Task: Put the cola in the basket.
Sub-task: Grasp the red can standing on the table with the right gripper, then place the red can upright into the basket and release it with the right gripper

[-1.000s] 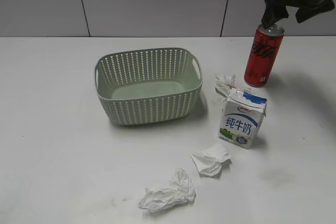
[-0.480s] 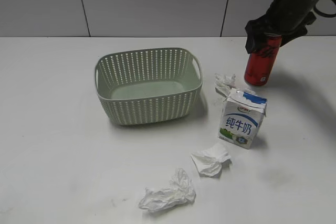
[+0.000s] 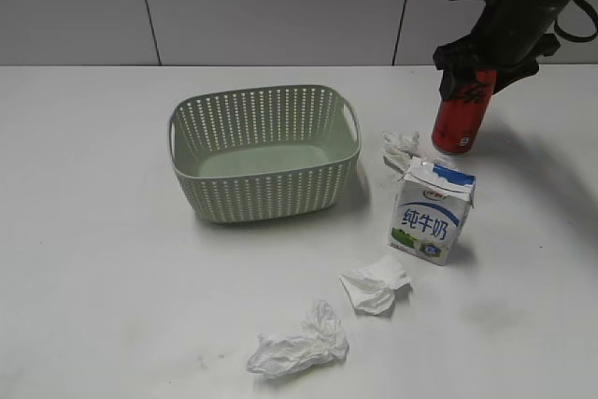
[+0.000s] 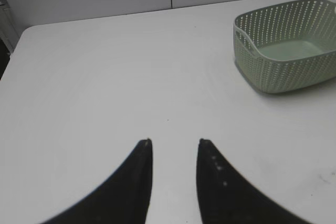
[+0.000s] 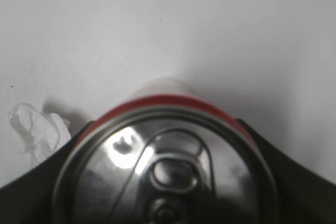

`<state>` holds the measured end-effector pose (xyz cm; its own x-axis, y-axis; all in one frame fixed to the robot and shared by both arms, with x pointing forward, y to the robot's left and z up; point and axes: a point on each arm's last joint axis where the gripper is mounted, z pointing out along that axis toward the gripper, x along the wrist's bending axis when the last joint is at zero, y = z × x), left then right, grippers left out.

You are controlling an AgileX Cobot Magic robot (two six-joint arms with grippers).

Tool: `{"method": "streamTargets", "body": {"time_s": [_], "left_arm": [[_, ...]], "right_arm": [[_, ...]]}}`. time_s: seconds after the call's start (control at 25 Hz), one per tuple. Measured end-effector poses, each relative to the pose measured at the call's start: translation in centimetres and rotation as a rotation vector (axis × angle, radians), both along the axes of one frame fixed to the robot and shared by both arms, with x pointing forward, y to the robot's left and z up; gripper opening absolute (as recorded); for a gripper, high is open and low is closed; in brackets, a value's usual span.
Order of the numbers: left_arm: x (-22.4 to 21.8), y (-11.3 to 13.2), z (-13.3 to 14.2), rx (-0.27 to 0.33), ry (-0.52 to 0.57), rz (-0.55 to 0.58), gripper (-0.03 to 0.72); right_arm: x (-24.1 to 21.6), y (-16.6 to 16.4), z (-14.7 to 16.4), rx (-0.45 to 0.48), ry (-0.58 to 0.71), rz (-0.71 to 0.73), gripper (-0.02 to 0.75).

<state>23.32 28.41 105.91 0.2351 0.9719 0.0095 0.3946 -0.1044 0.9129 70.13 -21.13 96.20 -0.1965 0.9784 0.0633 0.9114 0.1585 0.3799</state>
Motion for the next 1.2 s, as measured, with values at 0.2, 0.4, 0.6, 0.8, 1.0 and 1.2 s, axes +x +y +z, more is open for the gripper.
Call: {"method": "streamTargets", "body": {"time_s": [0.2,0.4,0.6,0.8,1.0,1.2], "left_arm": [[0.0,0.0,0.0,0.0,0.0,0.0,0.232],[0.0,0.0,0.0,0.0,0.0,0.0,0.232],[0.0,0.0,0.0,0.0,0.0,0.0,0.232],[0.0,0.0,0.0,0.0,0.0,0.0,0.232],[0.0,0.0,0.0,0.0,0.0,0.0,0.232],[0.0,0.0,0.0,0.0,0.0,0.0,0.232]], "right_arm": [[-0.4,0.0,0.9,-0.007,0.071,0.005,0.521],[-1.2,0.0,6.0,0.024,-0.02,0.002,0.521],[-3.4,1.2,11.2,0.048,-0.107,0.041,0.521],[-6.1,6.4,13.5,0.068,-0.156,0.17,0.521],[-8.5,13.1,14.5,0.128,-0.265,0.321,0.521],[-10.2,18.4,13.7,0.18,-0.341,0.428,0.521]]}}
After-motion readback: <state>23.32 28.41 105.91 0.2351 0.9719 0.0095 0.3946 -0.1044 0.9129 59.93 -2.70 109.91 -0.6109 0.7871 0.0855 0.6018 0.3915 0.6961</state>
